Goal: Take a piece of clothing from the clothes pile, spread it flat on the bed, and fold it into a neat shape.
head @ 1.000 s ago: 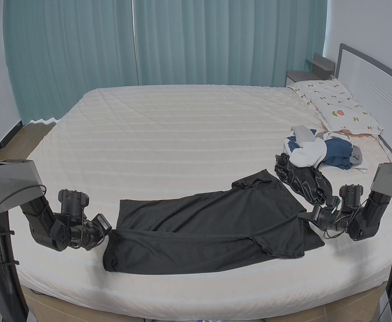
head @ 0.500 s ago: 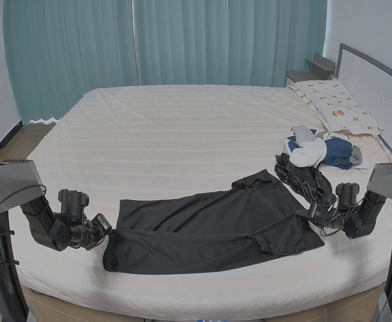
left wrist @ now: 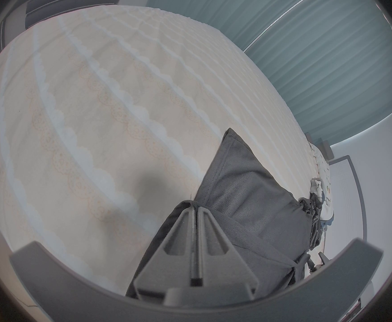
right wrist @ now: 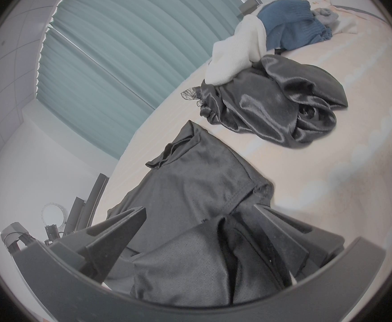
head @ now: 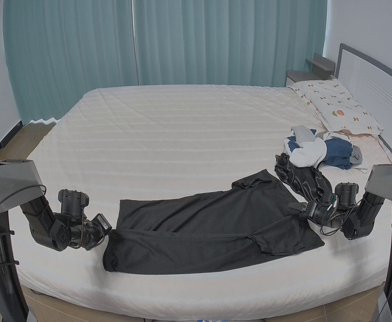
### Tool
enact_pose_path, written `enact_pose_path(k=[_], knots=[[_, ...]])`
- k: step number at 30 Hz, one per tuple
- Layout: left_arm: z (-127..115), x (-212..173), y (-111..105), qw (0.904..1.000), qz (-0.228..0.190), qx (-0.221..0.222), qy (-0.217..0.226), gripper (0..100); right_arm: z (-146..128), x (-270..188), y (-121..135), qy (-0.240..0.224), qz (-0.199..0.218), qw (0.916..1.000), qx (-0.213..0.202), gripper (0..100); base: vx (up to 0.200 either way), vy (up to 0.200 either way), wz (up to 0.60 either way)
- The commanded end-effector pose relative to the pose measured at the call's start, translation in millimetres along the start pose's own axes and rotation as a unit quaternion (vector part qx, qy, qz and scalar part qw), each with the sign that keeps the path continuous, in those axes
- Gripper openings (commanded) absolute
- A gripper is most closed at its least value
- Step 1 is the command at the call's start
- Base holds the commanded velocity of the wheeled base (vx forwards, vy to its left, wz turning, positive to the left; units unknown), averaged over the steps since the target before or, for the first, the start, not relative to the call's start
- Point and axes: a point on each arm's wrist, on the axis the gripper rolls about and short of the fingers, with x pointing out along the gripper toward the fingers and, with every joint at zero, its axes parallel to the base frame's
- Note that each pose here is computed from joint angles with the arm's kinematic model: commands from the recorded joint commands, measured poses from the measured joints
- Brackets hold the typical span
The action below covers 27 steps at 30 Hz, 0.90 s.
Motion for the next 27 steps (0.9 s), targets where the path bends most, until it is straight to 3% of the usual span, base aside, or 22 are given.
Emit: enact_pose_path(k=[1,8,20,21,27], knots=[[0,0,0,1.0,0.0,0.0,0.0,0,0,2,-1,-0.008,0.005,1.0,-0.004,100,0.0,0.0,0.0],[0,0,0,1.0,0.0,0.0,0.0,0,-5,9,-4,-0.032,0.022,0.999,-0.023,100,0.0,0.0,0.0],[0,0,0,1.0,0.001,-0.001,0.0,0,-18,11,-10,-0.024,0.028,0.9989,-0.03,100,0.0,0.0,0.0],[0,0,0,1.0,0.0,-0.001,0.0,0,-18,11,-10,-0.022,0.027,0.999,-0.029,0,0.0,0.0,0.0],[0,0,0,1.0,0.0,-0.001,-0.001,0,-19,5,-12,-0.028,0.029,0.9984,-0.039,0,0.0,0.0,0.0]])
